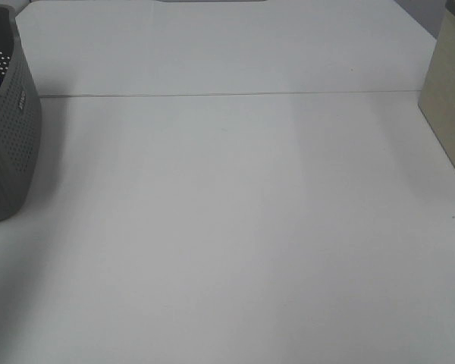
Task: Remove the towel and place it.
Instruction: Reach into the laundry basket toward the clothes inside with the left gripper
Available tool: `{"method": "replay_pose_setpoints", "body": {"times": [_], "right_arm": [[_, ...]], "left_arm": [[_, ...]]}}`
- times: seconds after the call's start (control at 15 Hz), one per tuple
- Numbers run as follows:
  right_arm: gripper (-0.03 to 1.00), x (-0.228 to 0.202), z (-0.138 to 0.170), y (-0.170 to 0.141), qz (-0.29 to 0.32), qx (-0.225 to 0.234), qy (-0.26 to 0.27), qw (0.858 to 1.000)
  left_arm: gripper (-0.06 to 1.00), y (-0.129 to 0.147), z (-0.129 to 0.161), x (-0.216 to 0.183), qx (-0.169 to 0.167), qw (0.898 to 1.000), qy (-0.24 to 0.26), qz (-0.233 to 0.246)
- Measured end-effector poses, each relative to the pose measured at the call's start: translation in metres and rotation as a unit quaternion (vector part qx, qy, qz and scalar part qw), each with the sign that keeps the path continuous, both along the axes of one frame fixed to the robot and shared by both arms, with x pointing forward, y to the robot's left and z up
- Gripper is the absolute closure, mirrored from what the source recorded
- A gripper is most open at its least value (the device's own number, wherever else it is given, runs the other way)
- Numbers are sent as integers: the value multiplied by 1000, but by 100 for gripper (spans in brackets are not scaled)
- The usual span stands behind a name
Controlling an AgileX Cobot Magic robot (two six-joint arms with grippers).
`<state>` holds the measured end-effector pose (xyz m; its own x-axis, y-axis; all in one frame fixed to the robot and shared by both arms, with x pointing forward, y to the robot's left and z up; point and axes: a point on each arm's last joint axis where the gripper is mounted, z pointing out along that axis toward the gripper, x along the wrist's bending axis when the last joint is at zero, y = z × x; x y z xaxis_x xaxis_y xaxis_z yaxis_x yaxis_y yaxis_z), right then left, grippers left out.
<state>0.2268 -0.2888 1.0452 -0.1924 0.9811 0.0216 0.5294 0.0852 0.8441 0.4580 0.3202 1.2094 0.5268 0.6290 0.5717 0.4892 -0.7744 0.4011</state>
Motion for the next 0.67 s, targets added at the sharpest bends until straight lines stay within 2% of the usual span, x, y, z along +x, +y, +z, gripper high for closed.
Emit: {"method": "replay_pose_setpoints", "body": {"times": [0.13, 0.27, 0.47, 0.53, 0.67], "right_arm": [[20, 0, 0, 0, 0, 0, 0, 1000], [20, 0, 0, 0, 0, 0, 0, 1000], [20, 0, 0, 0, 0, 0, 0, 1000], [20, 0, 0, 0, 0, 0, 0, 1000], [20, 0, 0, 0, 0, 0, 0, 1000]], "left_arm": [[-4, 4, -1, 32, 29, 999, 15, -22], [-4, 12, -9, 66, 75, 996, 36, -26], [-4, 33, -38, 100, 178, 979, 99, -10], [-4, 40, -50, 115, 221, 969, 112, -8], [-4, 47, -70, 137, 251, 960, 120, -15]]}}
